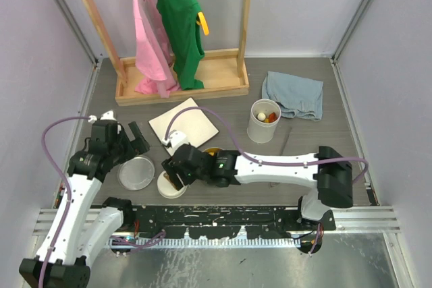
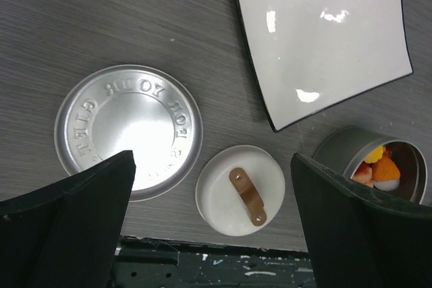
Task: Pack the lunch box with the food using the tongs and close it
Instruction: Pick up the box lid from the center of the board.
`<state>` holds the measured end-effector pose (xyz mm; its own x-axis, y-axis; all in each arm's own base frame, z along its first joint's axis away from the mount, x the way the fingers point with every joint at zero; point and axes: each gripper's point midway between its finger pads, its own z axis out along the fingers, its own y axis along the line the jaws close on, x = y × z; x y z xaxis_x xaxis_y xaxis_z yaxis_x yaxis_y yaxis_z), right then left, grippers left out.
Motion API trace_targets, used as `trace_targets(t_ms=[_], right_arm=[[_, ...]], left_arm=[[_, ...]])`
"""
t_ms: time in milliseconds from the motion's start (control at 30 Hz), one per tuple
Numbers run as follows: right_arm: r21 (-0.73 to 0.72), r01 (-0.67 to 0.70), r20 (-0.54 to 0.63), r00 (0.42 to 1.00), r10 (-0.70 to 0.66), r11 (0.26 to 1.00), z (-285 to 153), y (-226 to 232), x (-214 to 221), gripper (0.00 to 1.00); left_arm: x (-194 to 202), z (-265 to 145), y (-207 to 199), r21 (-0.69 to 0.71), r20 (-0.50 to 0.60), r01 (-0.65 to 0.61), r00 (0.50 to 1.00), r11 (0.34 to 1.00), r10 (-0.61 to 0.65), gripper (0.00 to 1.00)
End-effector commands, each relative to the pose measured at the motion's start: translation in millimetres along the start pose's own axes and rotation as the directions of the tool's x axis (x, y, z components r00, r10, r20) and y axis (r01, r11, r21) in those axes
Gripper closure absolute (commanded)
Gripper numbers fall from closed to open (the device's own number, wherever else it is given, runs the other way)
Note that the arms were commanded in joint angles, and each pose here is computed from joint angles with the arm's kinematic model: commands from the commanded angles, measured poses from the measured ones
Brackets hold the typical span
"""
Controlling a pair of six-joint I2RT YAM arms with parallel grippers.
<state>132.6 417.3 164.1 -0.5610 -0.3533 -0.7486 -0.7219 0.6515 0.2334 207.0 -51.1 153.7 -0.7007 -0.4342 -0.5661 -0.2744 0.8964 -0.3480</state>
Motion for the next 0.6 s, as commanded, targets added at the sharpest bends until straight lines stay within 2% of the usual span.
trace_targets(t_ms=[0,167,367,567], right_arm=[[0.066,0.018,0.142,0.989,-0.027,0.998,7,3,-38,0.34],[0.101,0.027,0.112,0.993,-0.039,0.994,29,-4,-20,0.35],[0.014,0.083,0.034,0.996,-0.084,0.996,57,17,3,0.35],[0.063,0.157,-0.026,0.987,-0.156,0.986,81,14,19,0.36]], left_arm=[[-13,-8,24,-0.100,0.126,0.003,0.992,0.995,0.009,0.02],[-19,-12,29,-0.120,0.175,0.030,0.984,0.992,-0.009,0.02],[-18,-10,29,-0.122,0.165,0.034,0.986,0.992,-0.013,0.02],[-23,-15,34,-0.144,0.202,0.046,0.979,0.988,-0.016,0.02]])
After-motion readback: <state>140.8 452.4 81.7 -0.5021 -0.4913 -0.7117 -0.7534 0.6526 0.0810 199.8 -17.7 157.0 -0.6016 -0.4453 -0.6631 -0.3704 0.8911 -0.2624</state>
